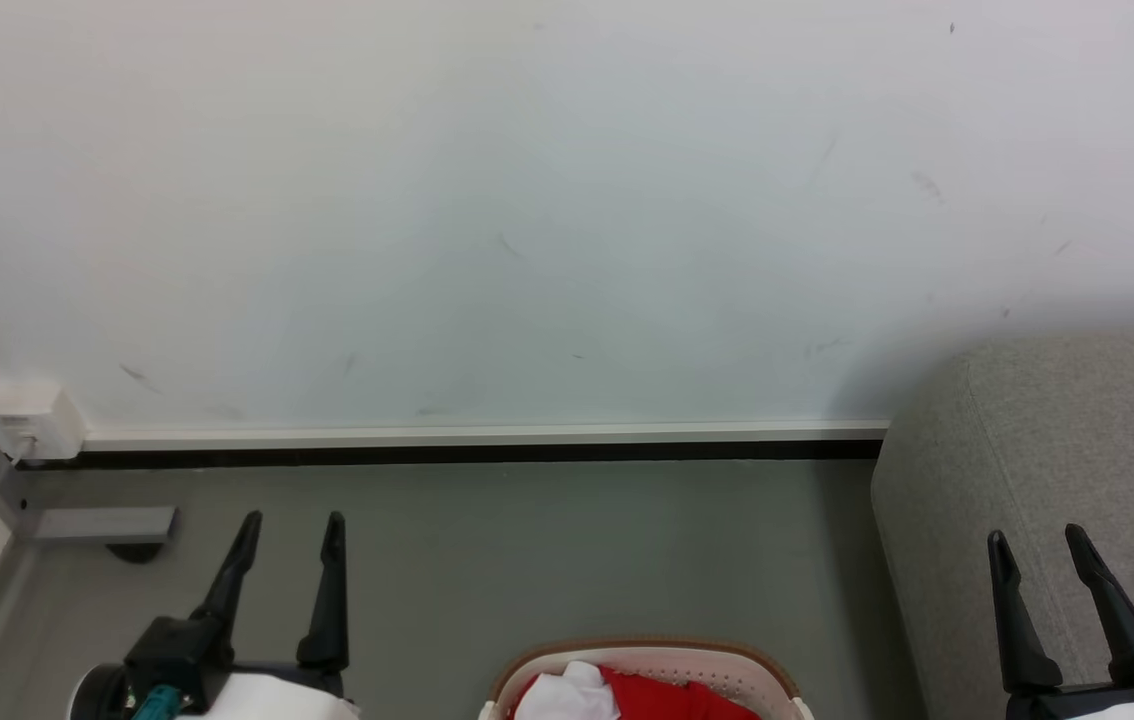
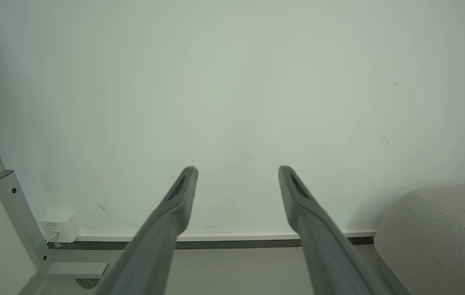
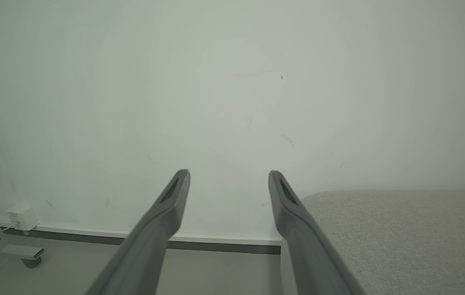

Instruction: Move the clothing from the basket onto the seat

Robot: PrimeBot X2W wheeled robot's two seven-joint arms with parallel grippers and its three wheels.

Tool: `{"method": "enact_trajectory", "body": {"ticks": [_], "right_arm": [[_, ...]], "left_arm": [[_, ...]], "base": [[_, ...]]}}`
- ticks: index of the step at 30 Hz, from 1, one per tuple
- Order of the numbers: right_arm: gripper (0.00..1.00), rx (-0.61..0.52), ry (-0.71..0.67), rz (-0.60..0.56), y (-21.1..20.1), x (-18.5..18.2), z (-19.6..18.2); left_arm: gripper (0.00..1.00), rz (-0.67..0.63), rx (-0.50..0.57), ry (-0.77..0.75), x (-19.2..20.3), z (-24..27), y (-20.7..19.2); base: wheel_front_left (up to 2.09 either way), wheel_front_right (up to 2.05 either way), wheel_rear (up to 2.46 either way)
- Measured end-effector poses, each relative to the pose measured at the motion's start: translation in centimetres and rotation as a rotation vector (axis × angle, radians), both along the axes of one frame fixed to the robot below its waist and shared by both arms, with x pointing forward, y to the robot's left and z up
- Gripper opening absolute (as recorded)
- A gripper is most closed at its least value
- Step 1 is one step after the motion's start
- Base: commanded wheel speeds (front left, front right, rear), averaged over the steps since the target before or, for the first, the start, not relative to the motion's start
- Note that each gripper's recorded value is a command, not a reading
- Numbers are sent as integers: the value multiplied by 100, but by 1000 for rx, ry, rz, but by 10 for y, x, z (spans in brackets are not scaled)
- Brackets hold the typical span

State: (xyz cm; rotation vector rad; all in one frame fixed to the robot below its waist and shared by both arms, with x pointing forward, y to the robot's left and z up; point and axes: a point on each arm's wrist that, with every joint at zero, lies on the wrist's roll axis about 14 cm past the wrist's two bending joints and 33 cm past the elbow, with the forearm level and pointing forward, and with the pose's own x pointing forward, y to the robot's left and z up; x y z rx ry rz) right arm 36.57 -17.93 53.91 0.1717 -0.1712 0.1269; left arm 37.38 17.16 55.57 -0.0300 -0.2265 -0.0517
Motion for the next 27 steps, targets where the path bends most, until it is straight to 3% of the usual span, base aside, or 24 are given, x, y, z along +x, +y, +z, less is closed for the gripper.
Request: {"method": "enact_trajectory", "body": {"ticks": [17,27], "right_arm": [[100,14,20,-32,-14,1,-6],[100,7,40,-122,-50,20,-12]], "left_arm": [[100,-63,-74,45,18,-13,-22],[100,-153,-102,106,68,-36,-61]], "base": [[0,0,0],[0,0,0]]}}
